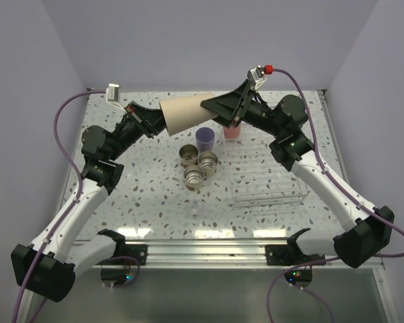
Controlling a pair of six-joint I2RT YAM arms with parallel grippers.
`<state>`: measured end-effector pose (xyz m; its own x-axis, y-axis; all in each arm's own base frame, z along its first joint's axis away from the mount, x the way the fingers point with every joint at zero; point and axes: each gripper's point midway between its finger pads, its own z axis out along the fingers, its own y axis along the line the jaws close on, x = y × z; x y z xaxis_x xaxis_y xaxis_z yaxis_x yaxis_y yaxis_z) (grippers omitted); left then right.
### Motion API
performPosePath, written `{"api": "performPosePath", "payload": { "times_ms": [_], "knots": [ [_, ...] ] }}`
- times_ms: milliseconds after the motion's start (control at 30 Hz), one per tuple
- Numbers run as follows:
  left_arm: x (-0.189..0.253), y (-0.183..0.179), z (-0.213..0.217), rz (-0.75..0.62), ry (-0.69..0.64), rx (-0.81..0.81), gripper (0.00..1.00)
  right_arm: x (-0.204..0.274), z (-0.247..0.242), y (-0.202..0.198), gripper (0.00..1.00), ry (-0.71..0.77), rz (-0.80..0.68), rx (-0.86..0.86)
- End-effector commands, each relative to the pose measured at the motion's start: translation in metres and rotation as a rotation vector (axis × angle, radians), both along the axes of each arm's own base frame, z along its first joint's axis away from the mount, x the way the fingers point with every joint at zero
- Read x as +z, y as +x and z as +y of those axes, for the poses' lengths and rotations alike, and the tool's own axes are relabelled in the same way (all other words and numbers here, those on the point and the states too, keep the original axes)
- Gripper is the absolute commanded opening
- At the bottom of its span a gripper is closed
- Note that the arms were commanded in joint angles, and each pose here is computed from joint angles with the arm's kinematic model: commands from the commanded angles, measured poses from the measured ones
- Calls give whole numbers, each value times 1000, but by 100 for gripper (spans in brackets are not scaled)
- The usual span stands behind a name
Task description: Load the cups into the dish rack
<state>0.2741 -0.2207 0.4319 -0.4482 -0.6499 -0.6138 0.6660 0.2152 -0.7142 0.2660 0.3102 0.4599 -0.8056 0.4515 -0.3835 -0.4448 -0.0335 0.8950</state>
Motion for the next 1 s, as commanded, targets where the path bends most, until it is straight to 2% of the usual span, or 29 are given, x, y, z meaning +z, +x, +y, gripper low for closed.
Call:
{"api": "performPosePath", "payload": {
  "times_ms": [0, 133, 167, 233, 267, 333, 367, 433, 467, 533, 567, 667, 733, 967],
  "knots": [
    [-1, -8, -2, -24, 23, -29, 0, 31, 0, -10, 28, 55, -93, 0],
    [-18, -5, -3, 35, 83, -18, 0, 28, -1, -9, 14, 35, -92, -15],
    [-21, -5, -1, 27, 106, -2, 9, 25, -1, -8, 11, 24, -93, -21],
    [-30, -6, 3, 50, 160, 27, 16, 23, -2, -8, 3, 5, -98, -31],
    [-33, -6, 6, 57, 175, 45, 27, 24, -3, -8, 0, 2, -102, -36],
    [-42, -8, 13, 78, 224, 78, 38, 21, -3, -7, 0, -18, -102, -42],
    [-45, -7, 16, 88, 238, 99, 53, 20, -3, -7, 0, -21, -103, -42],
    [-52, -9, 25, 108, 281, 134, 62, 18, -3, -6, 0, -40, -105, -47],
    [-60, -8, 29, 140, 303, 156, 72, 18, -4, -6, 0, -48, -109, -54],
    [-68, -10, 38, 165, 343, 186, 81, 16, -6, -3, 0, -85, -121, -71],
    [-72, -9, 41, 176, 356, 199, 89, 16, -10, 1, 0, -98, -124, -87],
    [-81, -10, 52, 206, 393, 243, 100, 14, -17, 7, 0, -149, -138, -117],
    [-89, -11, 59, 238, 420, 266, 100, 18, -27, 15, 0, -188, -175, -160],
    [-105, -6, 81, 314, 550, 369, 100, -9, -67, 48, 0, -410, -164, -320]
  ]
}}
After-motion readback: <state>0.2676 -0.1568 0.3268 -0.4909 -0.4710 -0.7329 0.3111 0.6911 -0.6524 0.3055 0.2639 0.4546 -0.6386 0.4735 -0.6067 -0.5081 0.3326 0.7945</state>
